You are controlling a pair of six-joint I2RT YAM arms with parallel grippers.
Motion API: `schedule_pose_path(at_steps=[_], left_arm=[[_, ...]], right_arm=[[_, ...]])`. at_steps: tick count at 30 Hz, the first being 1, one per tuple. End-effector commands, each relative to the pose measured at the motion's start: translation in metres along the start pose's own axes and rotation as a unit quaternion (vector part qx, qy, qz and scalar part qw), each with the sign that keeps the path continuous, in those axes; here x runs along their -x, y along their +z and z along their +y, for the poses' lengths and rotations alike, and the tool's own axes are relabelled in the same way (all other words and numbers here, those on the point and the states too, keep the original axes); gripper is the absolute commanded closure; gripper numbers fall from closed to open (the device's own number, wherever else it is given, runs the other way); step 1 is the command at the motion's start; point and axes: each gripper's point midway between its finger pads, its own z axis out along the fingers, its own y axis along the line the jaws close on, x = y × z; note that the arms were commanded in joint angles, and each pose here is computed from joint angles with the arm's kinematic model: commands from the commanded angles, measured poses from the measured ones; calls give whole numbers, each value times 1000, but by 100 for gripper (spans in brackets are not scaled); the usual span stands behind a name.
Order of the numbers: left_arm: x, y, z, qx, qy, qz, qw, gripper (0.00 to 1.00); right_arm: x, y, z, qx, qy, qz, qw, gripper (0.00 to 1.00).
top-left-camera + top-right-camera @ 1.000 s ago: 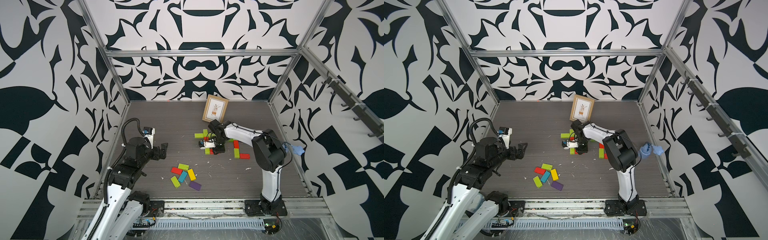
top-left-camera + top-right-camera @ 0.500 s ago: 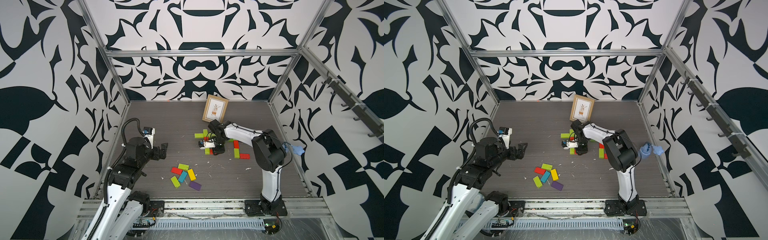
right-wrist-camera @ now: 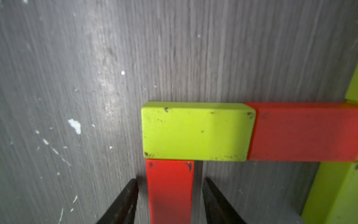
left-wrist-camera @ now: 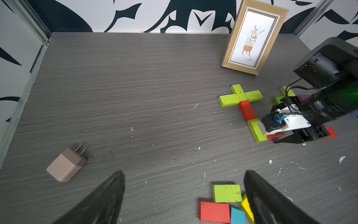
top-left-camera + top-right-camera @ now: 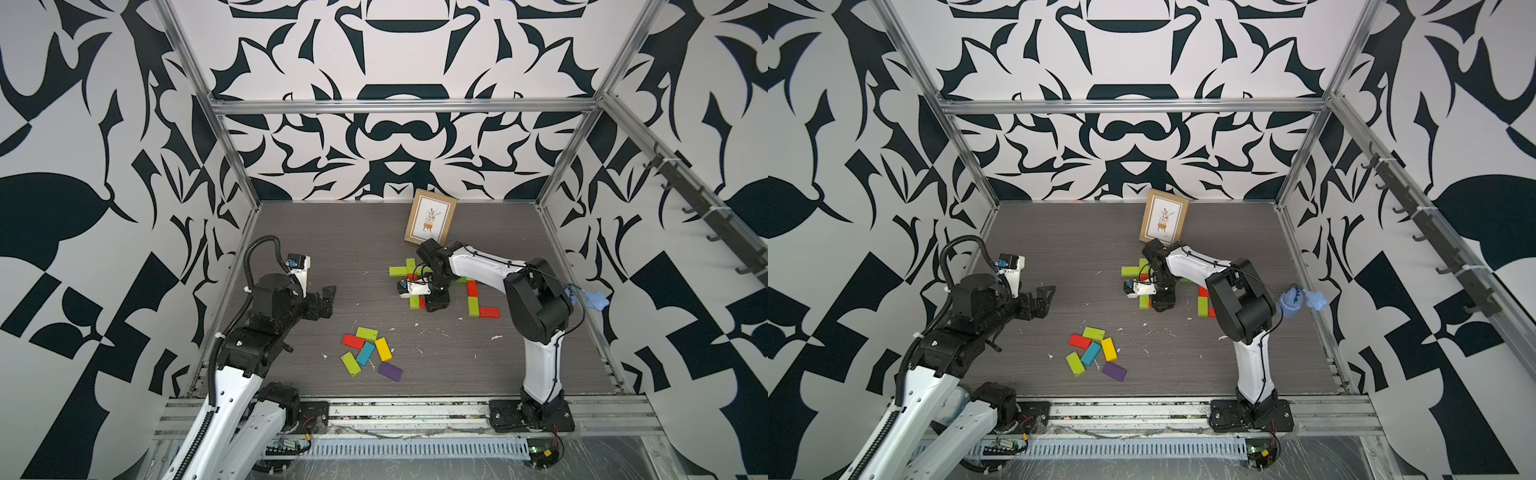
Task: Assemble the letter t with building blocks
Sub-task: Assemble the building block at the center of the board.
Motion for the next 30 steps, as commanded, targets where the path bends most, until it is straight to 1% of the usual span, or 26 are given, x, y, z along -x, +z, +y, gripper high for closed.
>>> schedule_pose_path(at_steps=[1,8,15,21,24,28,30], left_arm=[[-8,3,0,-1,-2,15,1000,0],[-10,4,0,-3,-3,22,1000,0],[-14,10,-4,-14,-3,37,999,0],[-15,14,-9,-30,25,52,998,0],[-14,14,-13,-42,55,62,996,0],[-14,15,-16,-52,104,83,990,0],[-16,16,-19,-63,129,94,985,0]], right_arm=[[5,-19,-2,-14,9,-21,1000,41],[10,-33,-4,-26,11,-42,999,39],[17,-61,-6,-53,8,-76,996,37],[22,-84,-2,-84,20,-114,990,37],[27,-98,-4,-120,41,-155,980,37],[34,-120,-6,-176,76,-219,957,35],[32,-128,-7,-201,95,-237,946,35]])
